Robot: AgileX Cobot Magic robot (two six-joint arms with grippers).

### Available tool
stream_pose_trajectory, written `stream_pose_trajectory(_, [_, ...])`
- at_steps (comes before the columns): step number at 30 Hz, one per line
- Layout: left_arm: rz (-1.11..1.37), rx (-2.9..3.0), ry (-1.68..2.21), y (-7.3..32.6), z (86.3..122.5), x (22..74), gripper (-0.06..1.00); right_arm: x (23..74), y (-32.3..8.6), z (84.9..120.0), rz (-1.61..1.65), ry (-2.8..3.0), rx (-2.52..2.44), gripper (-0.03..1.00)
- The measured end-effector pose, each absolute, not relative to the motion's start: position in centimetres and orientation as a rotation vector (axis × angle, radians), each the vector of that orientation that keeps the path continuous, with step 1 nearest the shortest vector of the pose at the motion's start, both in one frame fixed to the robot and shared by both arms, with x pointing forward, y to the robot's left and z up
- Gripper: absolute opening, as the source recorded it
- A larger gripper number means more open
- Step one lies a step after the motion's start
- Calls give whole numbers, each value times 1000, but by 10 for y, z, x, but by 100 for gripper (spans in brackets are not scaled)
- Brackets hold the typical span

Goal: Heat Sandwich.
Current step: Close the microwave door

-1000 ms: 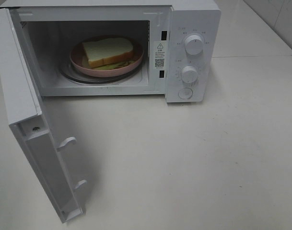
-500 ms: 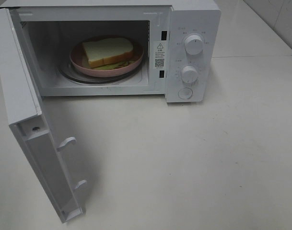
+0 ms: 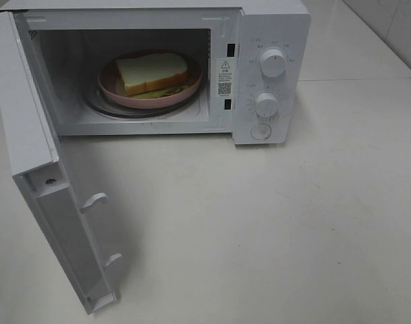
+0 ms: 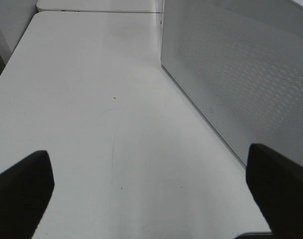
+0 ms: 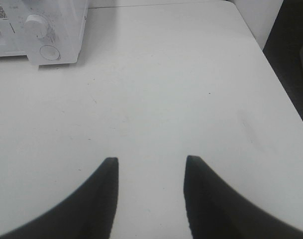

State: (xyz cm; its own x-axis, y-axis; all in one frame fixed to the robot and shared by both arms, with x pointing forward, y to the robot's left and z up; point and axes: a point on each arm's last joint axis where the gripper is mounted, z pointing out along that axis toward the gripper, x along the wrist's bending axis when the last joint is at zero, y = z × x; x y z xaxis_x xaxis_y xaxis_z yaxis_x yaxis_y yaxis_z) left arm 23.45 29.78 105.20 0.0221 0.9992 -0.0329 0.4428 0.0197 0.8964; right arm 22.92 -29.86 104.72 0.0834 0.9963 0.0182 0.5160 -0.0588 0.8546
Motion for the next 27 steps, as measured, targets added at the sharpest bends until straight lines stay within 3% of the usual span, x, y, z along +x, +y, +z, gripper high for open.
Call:
stream_pose_trajectory(20, [1024, 1565, 1451, 300, 1065, 247, 97, 229, -299, 1047, 874, 1516, 1665, 43])
stream_pose_trajectory(27, [1125, 1493, 1372, 302, 1062, 277, 82, 229, -299, 1047, 874, 1516, 1665, 43])
